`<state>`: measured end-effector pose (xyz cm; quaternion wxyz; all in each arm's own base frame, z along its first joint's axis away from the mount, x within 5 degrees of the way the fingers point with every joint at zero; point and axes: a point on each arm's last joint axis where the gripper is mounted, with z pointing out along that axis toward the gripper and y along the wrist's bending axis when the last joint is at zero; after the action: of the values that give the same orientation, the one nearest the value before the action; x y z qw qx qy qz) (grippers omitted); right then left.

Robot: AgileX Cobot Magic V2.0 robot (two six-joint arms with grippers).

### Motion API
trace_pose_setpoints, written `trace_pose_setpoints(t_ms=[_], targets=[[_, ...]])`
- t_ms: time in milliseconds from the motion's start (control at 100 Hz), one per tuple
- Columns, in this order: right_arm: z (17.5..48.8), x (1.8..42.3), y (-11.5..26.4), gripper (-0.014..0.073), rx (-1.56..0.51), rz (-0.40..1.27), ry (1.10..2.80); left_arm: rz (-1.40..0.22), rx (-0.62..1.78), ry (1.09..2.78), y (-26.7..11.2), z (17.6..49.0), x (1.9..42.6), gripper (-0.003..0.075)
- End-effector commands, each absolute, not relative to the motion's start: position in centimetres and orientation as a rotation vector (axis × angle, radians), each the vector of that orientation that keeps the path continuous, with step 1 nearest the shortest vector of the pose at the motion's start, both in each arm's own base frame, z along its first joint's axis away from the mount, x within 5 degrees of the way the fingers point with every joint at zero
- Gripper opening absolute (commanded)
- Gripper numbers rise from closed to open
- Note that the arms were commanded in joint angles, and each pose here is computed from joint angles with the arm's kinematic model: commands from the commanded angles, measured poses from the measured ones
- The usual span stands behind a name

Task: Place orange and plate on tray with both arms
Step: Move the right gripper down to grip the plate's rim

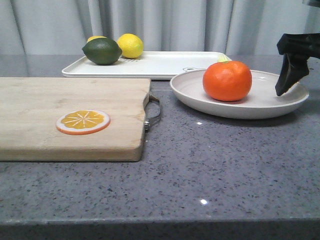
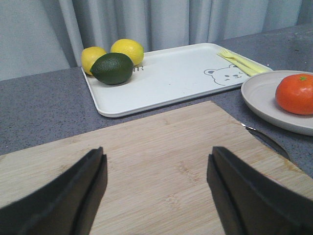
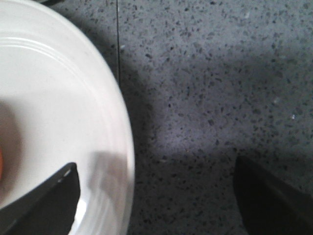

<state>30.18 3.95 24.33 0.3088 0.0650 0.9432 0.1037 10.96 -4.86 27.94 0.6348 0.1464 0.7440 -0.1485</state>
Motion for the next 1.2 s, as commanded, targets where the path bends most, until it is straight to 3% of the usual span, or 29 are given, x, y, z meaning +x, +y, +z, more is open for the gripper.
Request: trace_pose_setpoints(t_ms=[0, 320, 650, 930, 1190], targets=[[25.5, 30.4, 4.0, 0.0633, 0.174, 0.292, 2.441, -0.32, 0.285, 1.646, -4.6, 29.2, 11.2, 0.0426], [25.4, 30.3, 4.1, 0.0611, 0.172, 0.293, 2.465, -0.32, 0.285, 1.646, -4.6, 29.2, 11.2, 0.0426], [25.4, 30.3, 4.1, 0.0221, 0.176, 0.296, 2.46, -0.32, 0.285, 1.646, -4.6, 29.2, 11.2, 0.0426], [25.6, 30.5, 4.1, 0.004, 0.199, 0.316, 2.434, -0.32, 0.285, 1.646, -4.6, 29.2, 11.2, 0.0426], [26.9, 31.1, 4.3, -0.0069, 0.223, 0.356, 2.391, -0.32, 0.285, 1.646, -4.6, 29.2, 11.2, 0.0426]])
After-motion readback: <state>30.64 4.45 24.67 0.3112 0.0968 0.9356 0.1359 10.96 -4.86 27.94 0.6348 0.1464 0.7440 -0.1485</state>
